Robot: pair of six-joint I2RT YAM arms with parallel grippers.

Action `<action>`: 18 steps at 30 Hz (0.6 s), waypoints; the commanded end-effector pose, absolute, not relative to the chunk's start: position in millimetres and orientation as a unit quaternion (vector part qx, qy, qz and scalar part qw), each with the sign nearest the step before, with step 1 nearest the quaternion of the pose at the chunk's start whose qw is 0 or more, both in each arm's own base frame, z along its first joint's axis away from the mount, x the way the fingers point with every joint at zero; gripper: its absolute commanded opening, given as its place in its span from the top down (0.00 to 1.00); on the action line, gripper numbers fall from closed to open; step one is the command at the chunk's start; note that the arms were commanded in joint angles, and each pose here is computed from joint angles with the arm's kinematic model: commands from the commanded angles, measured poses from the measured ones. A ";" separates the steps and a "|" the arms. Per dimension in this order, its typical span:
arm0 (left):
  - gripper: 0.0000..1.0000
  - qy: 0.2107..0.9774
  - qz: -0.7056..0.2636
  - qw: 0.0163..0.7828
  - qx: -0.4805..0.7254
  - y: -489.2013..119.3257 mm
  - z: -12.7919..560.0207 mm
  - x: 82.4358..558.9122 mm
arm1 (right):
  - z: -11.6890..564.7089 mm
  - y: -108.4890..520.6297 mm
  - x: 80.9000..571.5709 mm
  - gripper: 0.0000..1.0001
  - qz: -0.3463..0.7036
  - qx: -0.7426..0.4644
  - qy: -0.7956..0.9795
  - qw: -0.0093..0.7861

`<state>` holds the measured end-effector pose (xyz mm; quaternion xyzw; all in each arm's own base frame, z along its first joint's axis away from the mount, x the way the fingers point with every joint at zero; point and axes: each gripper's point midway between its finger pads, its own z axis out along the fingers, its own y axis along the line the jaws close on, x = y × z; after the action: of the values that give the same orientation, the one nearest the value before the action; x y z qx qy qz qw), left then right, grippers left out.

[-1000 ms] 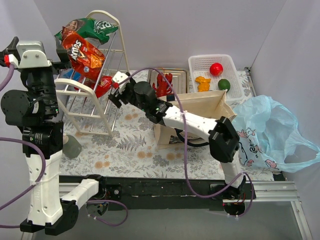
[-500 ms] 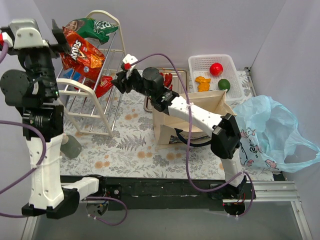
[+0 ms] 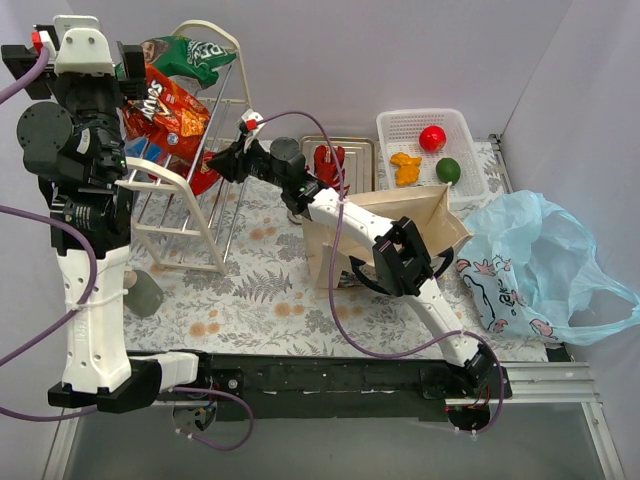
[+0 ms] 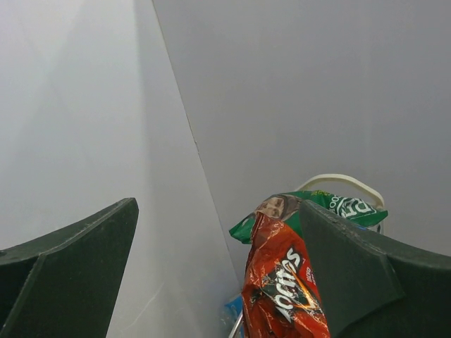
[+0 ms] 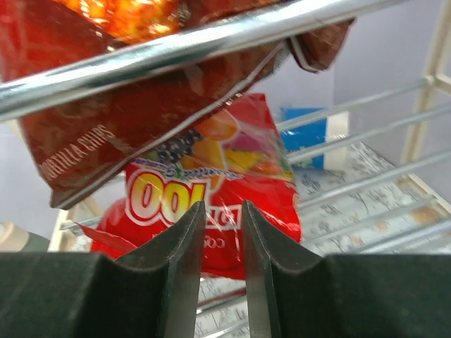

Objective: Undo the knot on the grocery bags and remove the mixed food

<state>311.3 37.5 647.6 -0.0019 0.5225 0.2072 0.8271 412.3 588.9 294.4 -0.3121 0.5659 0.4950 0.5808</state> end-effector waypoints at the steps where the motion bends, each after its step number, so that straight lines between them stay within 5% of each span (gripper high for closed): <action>1: 0.02 0.534 0.220 0.817 0.007 40.2 644.6 308.6 | 355.8 590.8 395.7 0.66 0.564 -0.292 0.467 0.615; 9: 0.02 0.553 0.219 0.804 0.013 39.3 628.0 322.4 | 355.6 601.2 393.4 0.56 0.549 -0.299 0.431 0.651; 18: 0.02 0.558 0.205 0.804 0.019 34.2 625.6 332.2 | 266.0 636.7 383.4 0.57 0.512 -0.347 0.495 0.611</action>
<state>337.4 34.9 621.7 0.0186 0.5606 0.2124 0.8002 393.5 620.3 303.2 -0.3183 0.4812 0.5303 0.6213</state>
